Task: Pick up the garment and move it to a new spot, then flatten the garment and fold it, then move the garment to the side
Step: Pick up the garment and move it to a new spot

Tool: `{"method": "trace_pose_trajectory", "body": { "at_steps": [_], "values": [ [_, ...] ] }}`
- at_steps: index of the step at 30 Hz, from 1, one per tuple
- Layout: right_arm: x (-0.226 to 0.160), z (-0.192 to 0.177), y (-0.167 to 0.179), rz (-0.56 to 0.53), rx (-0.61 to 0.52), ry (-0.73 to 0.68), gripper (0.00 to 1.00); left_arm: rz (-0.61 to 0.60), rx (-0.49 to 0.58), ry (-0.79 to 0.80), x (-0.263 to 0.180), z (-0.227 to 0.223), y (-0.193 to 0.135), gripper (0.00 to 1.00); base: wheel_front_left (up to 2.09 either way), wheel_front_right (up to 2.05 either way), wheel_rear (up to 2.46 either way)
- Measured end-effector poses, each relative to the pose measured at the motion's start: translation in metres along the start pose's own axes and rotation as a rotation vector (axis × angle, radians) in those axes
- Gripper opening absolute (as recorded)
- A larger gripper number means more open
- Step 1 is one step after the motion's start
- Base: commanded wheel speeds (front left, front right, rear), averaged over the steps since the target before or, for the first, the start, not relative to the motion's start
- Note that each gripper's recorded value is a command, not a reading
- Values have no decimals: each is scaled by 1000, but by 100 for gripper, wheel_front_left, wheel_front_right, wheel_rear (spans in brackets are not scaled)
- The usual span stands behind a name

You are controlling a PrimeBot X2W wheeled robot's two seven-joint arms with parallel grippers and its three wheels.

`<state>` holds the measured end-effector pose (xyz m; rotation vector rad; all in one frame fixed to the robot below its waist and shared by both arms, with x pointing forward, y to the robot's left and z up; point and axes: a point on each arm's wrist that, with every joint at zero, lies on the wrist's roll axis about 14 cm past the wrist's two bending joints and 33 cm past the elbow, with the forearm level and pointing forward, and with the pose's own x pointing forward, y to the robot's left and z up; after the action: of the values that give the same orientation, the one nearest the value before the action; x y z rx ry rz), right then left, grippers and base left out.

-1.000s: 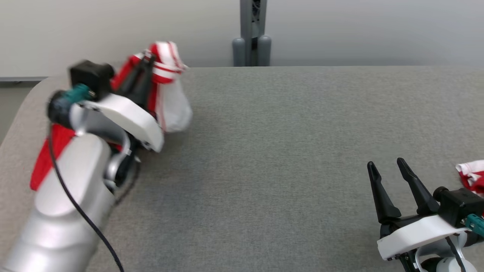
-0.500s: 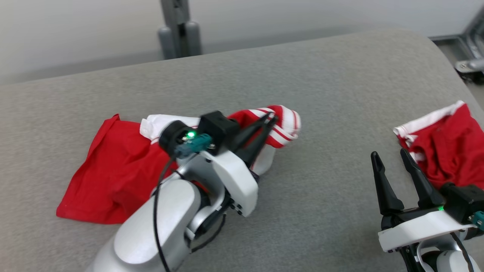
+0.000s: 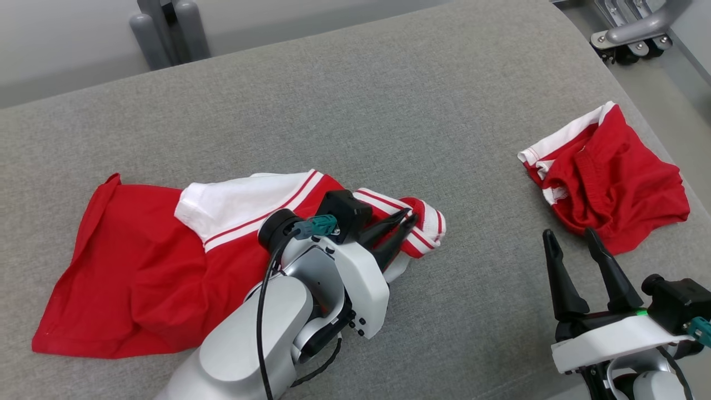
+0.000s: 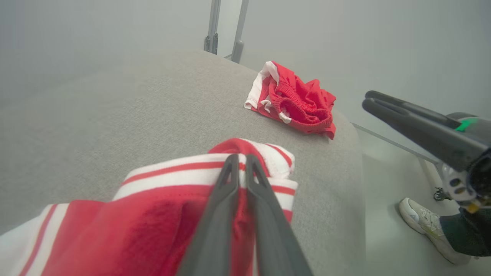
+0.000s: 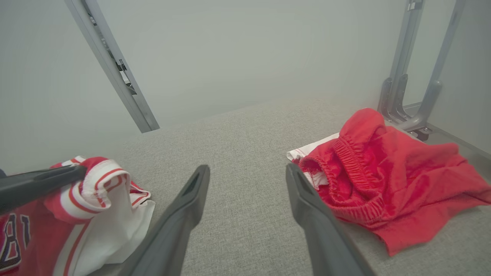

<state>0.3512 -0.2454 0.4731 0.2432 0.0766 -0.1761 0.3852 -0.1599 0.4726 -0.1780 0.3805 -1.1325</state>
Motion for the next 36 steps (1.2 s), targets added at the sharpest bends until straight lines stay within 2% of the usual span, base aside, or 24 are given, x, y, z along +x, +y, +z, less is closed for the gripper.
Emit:
{"method": "trace_pose_trajectory", "body": {
  "at_steps": [5,9,14,23,29,36],
  "values": [
    [4,2,6,22,-5,-9,100,17,16,-77,-9,17,3,100,0,0,0],
    [10,8,17,58,-13,-23,100,87,38,-185,-28,44,19,100,0,0,0],
    [18,16,35,114,-27,-38,100,282,77,-323,-74,75,61,100,0,0,0],
    [27,31,68,210,-44,-75,100,630,131,-606,-191,126,122,100,0,0,0],
    [28,36,80,245,-47,-84,100,858,154,-714,-273,134,149,100,0,0,0],
    [27,38,88,269,-57,-88,100,1031,178,-781,-342,126,148,100,0,0,0]
  ]
}}
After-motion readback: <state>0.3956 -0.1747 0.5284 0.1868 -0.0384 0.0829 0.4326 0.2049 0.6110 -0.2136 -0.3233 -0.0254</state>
